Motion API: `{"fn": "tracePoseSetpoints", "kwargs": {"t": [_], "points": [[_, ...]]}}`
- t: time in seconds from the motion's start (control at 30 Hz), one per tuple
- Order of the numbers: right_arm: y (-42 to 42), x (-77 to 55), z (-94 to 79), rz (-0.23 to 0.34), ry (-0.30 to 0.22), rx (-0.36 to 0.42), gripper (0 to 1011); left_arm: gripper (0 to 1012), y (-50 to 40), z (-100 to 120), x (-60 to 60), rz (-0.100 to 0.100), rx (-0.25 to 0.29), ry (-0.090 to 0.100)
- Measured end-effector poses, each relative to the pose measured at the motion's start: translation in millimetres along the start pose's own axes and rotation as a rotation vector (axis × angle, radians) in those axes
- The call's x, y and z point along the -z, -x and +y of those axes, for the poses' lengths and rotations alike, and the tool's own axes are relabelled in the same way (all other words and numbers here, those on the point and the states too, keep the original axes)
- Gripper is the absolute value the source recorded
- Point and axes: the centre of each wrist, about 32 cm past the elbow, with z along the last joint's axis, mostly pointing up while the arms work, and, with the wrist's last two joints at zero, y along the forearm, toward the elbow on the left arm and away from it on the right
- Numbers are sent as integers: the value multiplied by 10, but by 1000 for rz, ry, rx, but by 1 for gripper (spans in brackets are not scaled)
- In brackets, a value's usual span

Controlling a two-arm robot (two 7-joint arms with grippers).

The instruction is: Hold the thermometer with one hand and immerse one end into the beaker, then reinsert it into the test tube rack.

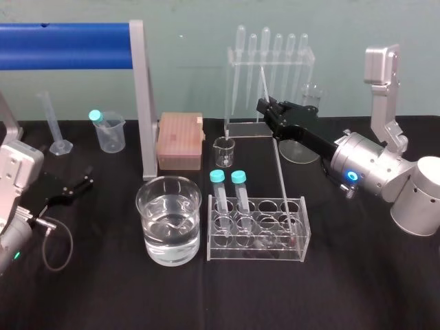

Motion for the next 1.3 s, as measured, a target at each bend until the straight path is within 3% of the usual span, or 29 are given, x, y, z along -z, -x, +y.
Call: {"fn": "tracePoseSetpoints", "kwargs": {"t": [0.17, 0.9, 1.3], "points": [[0, 0, 0, 0, 0, 0, 57, 1008, 0, 0, 0, 0, 0, 0], [0, 1, -2, 0, -1, 0, 57, 1008, 0, 0, 0, 0, 0, 0], [36, -38, -49, 3, -49, -28, 57, 1008, 0, 0, 0, 0, 0, 0]]}}
